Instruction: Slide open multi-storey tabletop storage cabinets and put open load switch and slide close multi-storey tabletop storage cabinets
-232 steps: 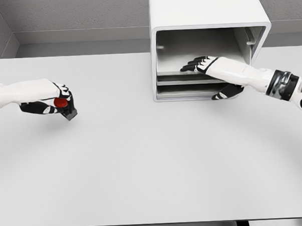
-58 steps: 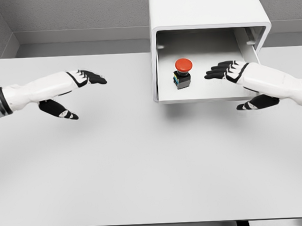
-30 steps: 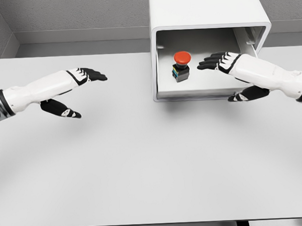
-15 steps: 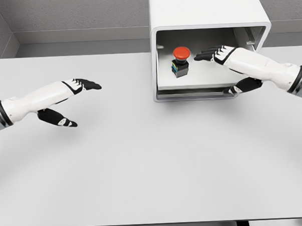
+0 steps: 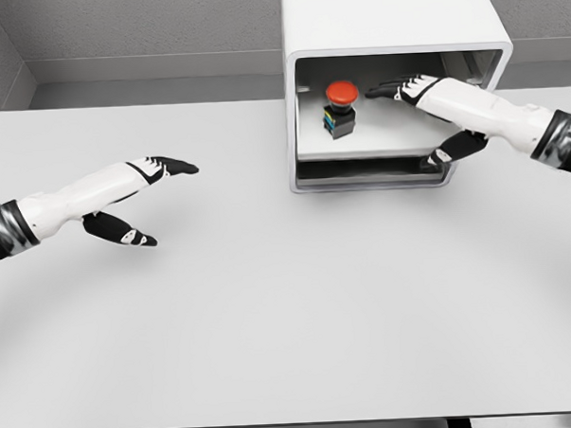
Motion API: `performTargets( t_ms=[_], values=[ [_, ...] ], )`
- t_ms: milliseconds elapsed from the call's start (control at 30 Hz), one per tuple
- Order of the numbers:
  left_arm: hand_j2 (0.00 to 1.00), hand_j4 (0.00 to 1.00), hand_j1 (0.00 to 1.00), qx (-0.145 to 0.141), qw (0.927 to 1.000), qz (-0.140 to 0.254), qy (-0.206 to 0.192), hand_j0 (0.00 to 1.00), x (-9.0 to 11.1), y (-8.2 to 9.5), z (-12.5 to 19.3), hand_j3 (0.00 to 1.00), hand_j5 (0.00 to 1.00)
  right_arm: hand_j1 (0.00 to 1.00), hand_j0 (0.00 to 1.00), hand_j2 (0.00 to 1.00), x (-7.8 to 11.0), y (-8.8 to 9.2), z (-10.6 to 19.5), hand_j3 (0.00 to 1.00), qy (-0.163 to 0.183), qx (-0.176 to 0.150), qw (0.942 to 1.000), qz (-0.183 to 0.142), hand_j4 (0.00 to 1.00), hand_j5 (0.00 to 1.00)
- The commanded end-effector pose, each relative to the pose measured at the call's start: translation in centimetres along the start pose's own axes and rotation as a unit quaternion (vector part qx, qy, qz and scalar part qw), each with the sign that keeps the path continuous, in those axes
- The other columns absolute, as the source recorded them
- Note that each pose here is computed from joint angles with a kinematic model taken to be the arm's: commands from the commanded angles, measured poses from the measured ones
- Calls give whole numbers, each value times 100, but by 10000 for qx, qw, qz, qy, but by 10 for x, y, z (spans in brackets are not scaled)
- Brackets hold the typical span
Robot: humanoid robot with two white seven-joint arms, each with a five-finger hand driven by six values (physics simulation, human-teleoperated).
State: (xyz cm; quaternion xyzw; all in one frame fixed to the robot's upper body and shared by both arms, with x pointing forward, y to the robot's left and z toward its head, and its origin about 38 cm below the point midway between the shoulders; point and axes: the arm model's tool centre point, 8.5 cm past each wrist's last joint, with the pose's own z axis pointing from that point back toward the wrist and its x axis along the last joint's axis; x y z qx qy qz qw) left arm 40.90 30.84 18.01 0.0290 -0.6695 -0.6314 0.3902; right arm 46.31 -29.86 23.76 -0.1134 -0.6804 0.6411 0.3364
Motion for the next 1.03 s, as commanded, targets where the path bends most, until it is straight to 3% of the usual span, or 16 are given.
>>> performTargets(
  t_ms=[0,300,400,600,733,800,867,933,1000],
  values=[
    [100,100,100,83,10000,8,10,100,0,4,1,100,100,100,100,100,-7,10,-4,100,86,54,9999,-133,100,100],
    [100,100,100,103,9999,27,27,100,-2,4,1,100,100,100,100,100,-6,4,-7,100,69,-6,9999,-112,100,100],
    [100,100,100,107,9999,21,24,100,-2,4,1,100,100,100,100,100,-4,-2,5,100,87,29,10000,31,100,100],
    [100,100,100,89,10000,8,25,100,-2,4,1,100,100,100,100,100,22,-18,43,100,-98,200,9990,392,100,100],
    [100,100,100,93,10000,1,23,100,-1,4,0,100,100,100,100,100,67,-36,49,100,-638,354,9940,811,100,100],
    [100,100,100,93,10000,1,23,100,-1,4,0,100,100,100,100,100,65,-35,59,100,-530,527,9934,870,100,100],
    [100,100,100,93,10000,1,23,100,-1,4,0,100,100,100,100,100,57,-49,90,100,-153,610,9922,1080,100,100],
    [100,100,100,93,10000,1,23,100,-1,4,0,100,100,100,100,100,54,-25,97,100,-89,970,9912,892,100,100],
    [100,100,100,93,10000,1,23,100,-1,4,0,100,100,100,100,100,51,-28,109,100,66,1116,9892,949,100,100]
  ],
)
